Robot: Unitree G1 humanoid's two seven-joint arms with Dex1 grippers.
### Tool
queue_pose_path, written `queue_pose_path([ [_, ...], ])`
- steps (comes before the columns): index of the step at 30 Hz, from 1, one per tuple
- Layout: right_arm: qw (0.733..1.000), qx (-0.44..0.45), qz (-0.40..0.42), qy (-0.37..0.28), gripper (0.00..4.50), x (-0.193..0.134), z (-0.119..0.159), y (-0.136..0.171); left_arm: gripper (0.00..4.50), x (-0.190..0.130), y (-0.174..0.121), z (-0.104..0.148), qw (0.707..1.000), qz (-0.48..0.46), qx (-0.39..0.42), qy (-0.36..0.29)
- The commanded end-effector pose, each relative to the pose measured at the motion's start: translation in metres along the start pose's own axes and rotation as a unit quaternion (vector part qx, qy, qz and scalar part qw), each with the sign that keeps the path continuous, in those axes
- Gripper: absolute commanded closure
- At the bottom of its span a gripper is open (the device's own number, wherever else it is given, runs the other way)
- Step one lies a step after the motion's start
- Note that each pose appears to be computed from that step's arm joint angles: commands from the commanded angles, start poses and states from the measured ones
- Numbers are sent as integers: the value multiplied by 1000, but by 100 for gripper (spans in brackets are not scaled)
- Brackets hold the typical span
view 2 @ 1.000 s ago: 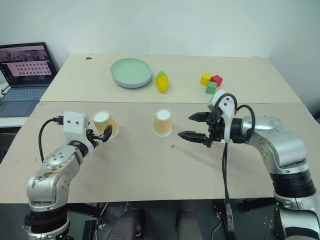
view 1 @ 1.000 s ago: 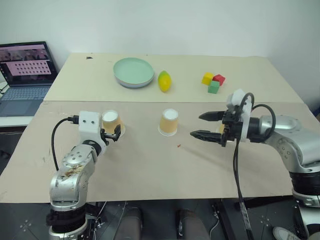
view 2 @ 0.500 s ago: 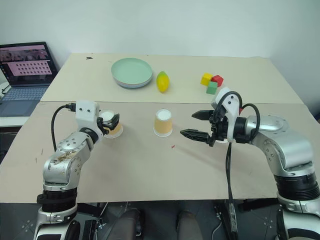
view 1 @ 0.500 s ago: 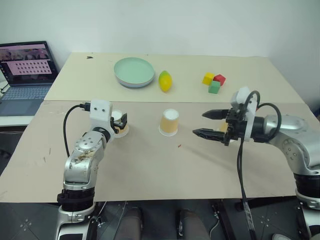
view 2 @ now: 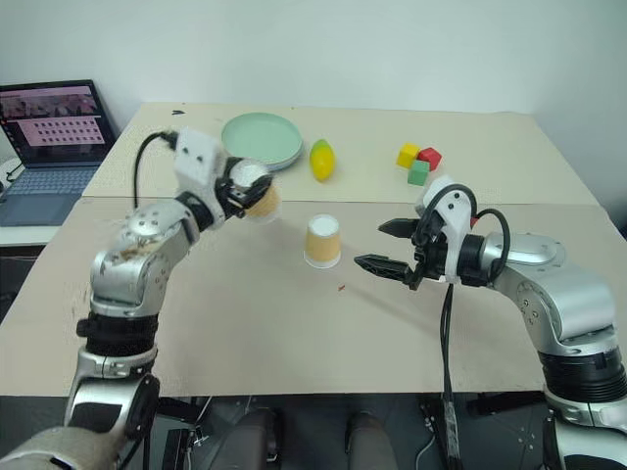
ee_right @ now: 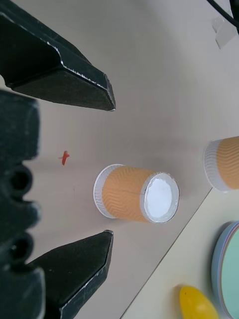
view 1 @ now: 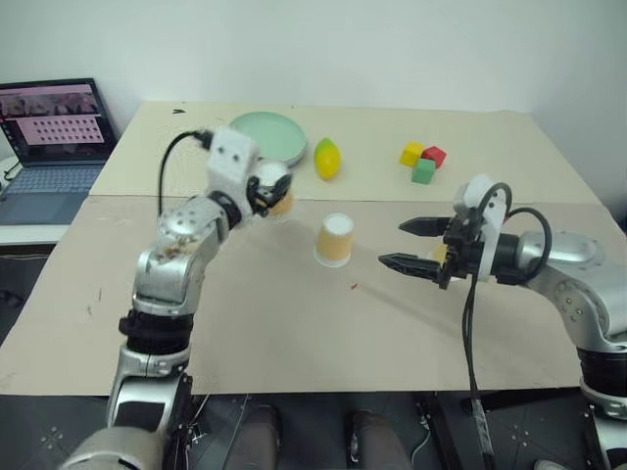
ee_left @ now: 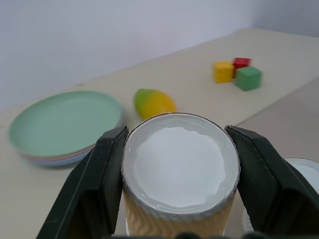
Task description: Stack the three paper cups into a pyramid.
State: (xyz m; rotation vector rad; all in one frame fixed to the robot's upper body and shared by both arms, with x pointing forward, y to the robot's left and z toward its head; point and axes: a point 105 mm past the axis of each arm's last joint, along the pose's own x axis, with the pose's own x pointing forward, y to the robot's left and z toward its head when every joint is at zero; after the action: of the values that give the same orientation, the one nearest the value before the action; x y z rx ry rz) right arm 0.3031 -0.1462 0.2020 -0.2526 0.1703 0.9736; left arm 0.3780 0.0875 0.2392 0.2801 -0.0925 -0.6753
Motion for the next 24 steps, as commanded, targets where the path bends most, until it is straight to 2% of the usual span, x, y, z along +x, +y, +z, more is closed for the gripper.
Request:
queue_pose_path([
  [1,999,-11,-22,-23,0,-11,10,2,165,2,-14,20,994,-102,47,-19],
  [5,999,-1,-46,-21,0,-19,4,4,165,-13,-9,18,982,-173,78,6],
  [10,998,5,-64,-24,0,-24,0,6,165,-22,10,18,979,-182,93,26],
  [13,997,5,-69,-25,0,-24,-1,6,165,-21,11,18,976,-190,101,25],
  [18,997,0,-75,-26,0,-24,1,5,165,-18,-10,13,967,-243,78,23],
  [24,996,-4,-80,-31,0,-26,6,5,165,-9,-33,-16,952,-287,94,44],
])
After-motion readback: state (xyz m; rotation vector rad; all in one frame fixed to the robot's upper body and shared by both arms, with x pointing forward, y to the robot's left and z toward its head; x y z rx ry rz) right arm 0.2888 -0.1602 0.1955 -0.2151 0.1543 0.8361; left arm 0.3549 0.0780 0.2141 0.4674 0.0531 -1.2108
